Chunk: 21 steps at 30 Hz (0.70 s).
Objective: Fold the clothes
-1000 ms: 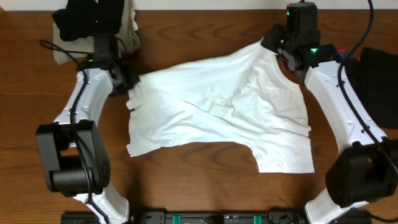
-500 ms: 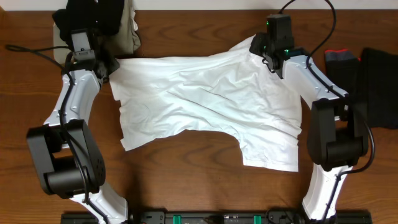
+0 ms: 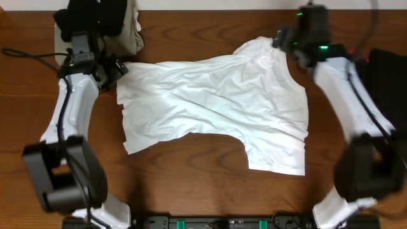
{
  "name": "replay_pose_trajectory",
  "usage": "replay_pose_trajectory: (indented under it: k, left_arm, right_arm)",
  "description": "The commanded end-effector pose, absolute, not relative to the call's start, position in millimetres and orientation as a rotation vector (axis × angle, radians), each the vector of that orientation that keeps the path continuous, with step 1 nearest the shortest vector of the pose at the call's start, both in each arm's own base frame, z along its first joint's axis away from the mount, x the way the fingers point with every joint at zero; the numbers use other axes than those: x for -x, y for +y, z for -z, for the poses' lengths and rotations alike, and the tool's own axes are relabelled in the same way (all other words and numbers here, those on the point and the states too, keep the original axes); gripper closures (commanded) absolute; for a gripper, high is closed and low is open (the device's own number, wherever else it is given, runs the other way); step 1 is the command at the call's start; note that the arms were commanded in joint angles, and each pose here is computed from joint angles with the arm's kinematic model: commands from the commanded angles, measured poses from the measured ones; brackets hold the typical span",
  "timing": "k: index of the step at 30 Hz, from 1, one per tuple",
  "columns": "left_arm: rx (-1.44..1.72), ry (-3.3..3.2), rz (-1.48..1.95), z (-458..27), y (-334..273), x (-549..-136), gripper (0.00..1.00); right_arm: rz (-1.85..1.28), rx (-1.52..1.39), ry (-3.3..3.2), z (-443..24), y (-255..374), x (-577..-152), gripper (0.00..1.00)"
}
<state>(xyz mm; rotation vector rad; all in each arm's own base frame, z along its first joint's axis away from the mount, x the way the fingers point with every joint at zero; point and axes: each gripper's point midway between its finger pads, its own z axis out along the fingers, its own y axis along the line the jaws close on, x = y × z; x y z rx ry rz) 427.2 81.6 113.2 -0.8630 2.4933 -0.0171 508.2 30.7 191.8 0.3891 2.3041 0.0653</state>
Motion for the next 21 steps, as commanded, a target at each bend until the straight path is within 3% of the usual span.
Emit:
replay_pose_trajectory:
  k: [1, 8, 13, 21]
  left_arm:
    - [0.831, 2.465, 0.094, -152.9, 71.7, -413.5, 0.02]
    - [0.898, 2.592, 0.166, -179.2, 48.2, -342.1, 0.02]
    - [0.997, 2.752, 0.234, -173.3, 27.8, -289.9, 0.02]
    - [1.087, 2.928, 0.405, -150.3, -2.2, -250.1, 0.02]
  right_arm:
    - [-0.059, -0.399, 2.238, -249.3, 17.7, -482.1, 0.01]
    - [-0.232, -0.324, 2.422, -269.6, 42.3, -394.9, 0.01]
    - [-0.186, -0.482, 2.681, -237.2, 35.6, -329.3, 0.01]
    - [-0.121, -0.718, 2.934, -188.1, 33.0, -268.3, 0.02]
